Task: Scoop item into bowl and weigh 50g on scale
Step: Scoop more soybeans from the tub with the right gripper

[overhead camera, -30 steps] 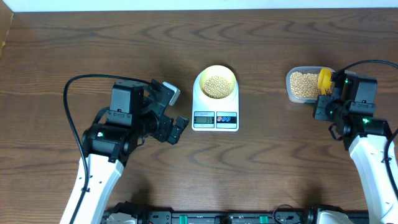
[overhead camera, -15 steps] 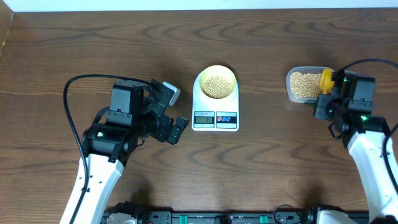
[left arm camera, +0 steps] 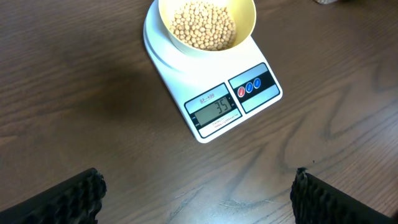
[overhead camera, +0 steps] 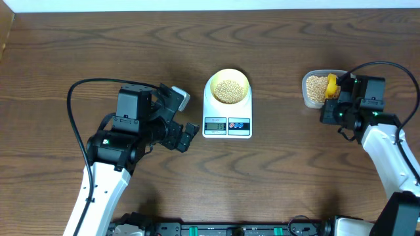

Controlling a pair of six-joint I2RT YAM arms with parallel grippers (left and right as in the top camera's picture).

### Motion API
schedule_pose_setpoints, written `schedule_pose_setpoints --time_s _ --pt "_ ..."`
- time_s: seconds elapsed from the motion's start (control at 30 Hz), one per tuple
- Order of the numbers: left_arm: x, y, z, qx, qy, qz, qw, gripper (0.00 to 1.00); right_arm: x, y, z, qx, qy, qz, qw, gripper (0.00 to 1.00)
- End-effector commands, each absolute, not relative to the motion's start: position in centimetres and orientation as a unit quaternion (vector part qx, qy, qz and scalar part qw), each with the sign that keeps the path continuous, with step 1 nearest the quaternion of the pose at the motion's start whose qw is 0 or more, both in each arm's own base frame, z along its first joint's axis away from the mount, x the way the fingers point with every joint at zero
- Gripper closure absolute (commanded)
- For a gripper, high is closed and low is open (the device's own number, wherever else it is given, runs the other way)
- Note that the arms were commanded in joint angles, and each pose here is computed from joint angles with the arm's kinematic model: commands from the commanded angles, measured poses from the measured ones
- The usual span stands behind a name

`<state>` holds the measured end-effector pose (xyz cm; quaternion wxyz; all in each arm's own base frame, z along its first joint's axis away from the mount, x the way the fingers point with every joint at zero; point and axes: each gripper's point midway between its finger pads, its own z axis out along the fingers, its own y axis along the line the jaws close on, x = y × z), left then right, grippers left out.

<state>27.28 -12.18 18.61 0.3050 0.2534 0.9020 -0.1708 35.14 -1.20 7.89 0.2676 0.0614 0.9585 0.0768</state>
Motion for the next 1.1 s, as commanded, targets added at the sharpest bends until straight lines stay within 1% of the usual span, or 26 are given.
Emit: schedule_pose_setpoints --time_s 0.0,0.23,0.33,0.63,0.9,1.07 --pt "27.2 -12.0 18.3 0.246 0.906 -0.17 0.3 0.02 35.2 0.3 8.1 0.069 0.954 0.128 0.263 0.99" --pt "27.2 -12.0 18.3 0.245 0.906 -0.17 0.3 0.02 35.3 1.4 9.1 0.107 0.938 0.198 0.263 0.99" --pt "27.2 -12.0 18.3 0.245 0.906 -0.17 0.3 0.02 35.3 0.3 9.3 0.154 0.931 0.205 0.261 0.99" --pt "27.2 -12.0 18.3 0.245 0.906 -0.17 0.3 0.02 35.2 -1.5 11.1 0.228 0.897 0.268 0.267 0.99" --pt "27.2 -12.0 18.3 0.245 0.906 -0.17 0.3 0.02 34.6 -2.6 14.3 0.233 0.876 0.293 0.305 0.99" --pt "27.2 -12.0 18.3 0.245 0.906 -0.17 0.3 0.02 33.9 -2.4 14.7 0.257 0.867 0.314 0.291 0.99"
